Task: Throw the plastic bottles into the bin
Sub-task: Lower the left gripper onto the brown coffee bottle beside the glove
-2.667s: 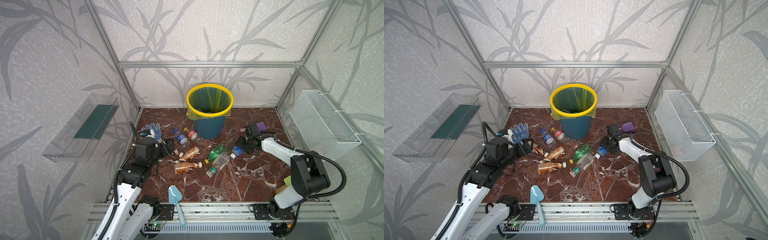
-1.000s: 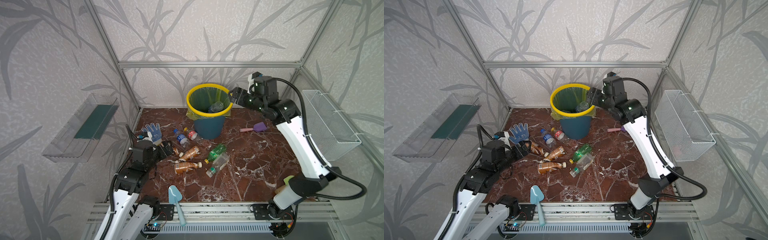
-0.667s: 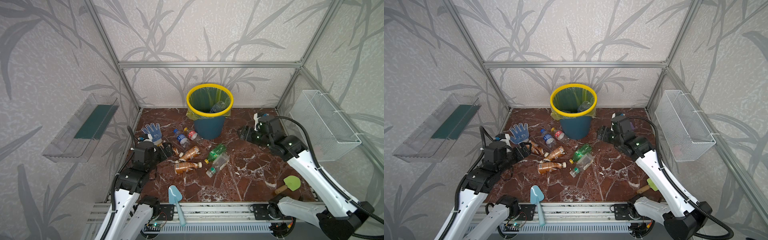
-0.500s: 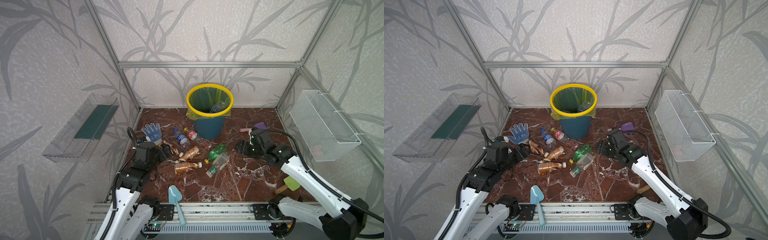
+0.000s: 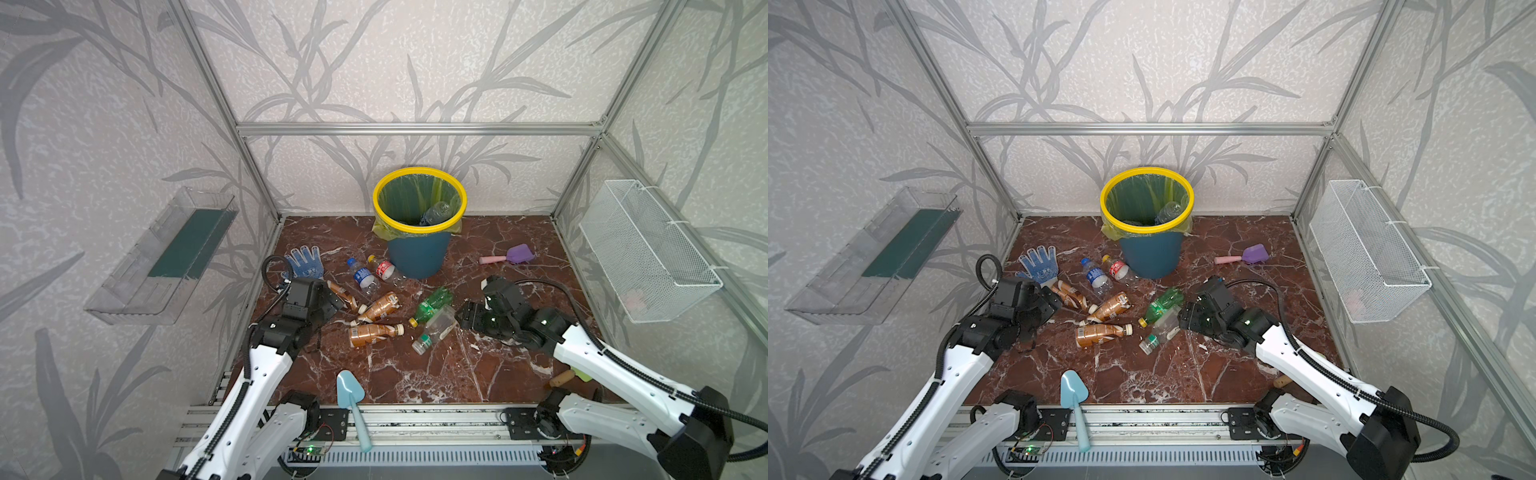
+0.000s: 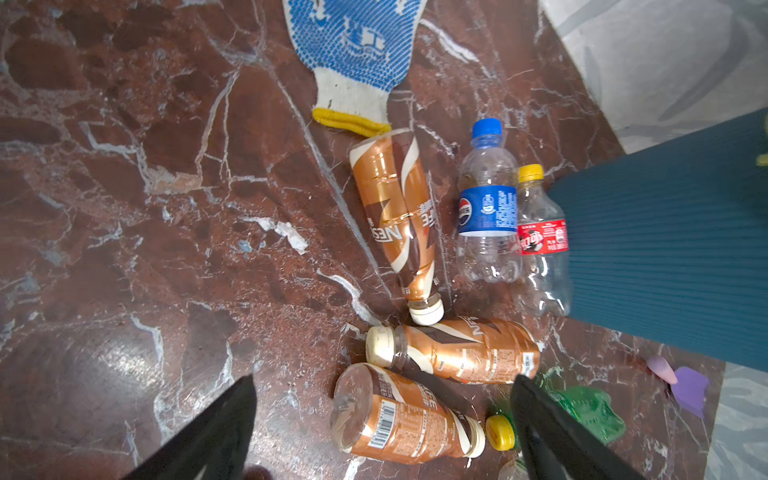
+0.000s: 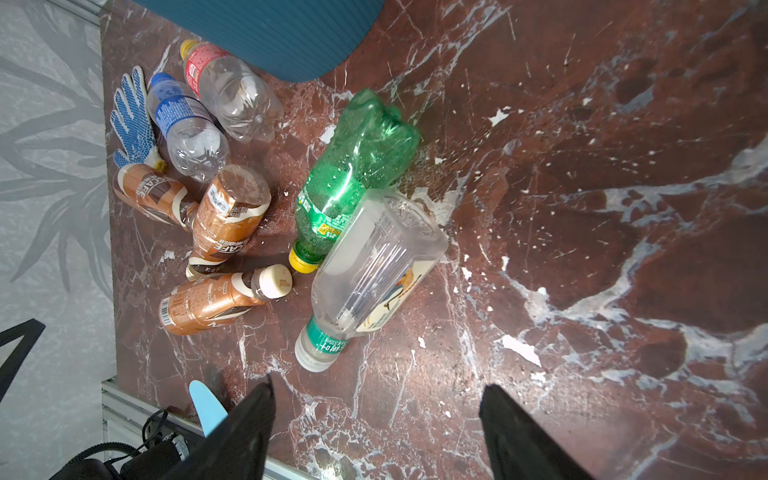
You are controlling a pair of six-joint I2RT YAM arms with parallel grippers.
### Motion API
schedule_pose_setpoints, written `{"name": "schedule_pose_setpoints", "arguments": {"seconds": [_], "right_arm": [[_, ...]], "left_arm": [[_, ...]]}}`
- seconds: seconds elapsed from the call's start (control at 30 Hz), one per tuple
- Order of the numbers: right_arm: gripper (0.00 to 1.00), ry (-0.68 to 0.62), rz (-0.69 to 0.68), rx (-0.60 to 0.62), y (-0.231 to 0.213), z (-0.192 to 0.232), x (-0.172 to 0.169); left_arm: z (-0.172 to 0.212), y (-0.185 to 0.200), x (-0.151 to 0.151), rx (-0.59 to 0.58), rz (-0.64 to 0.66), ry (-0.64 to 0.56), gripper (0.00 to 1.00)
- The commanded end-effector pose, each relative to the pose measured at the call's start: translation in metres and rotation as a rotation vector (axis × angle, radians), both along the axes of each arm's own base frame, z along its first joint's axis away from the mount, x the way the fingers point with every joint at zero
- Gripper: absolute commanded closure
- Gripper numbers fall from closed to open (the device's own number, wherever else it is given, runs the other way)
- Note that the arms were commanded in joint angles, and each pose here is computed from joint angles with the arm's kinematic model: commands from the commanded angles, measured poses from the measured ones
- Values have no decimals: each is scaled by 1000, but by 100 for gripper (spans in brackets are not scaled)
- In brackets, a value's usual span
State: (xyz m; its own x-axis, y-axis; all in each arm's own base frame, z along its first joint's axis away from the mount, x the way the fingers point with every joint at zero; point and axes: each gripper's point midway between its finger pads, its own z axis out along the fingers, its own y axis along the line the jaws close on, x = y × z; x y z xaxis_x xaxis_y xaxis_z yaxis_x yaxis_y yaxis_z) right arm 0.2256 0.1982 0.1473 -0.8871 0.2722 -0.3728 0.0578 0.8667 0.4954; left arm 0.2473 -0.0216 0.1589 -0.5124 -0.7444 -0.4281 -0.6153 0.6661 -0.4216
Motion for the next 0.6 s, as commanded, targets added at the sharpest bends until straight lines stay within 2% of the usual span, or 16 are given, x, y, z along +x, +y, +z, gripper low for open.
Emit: {"name": "schedule_pose_setpoints", "arguments": {"seconds": [0.0, 0.33, 0.57], "right_arm": [[21, 4, 4, 22, 11, -1, 3], [21, 6, 5, 21, 12, -5, 2], [21, -8, -5, 13, 7, -5, 1]], "left_arm": [[-13, 7, 4, -26, 105, 54, 6], [-37, 6, 43, -68, 187, 136, 7], [-53, 7, 72, -98, 210, 143, 8]]}}
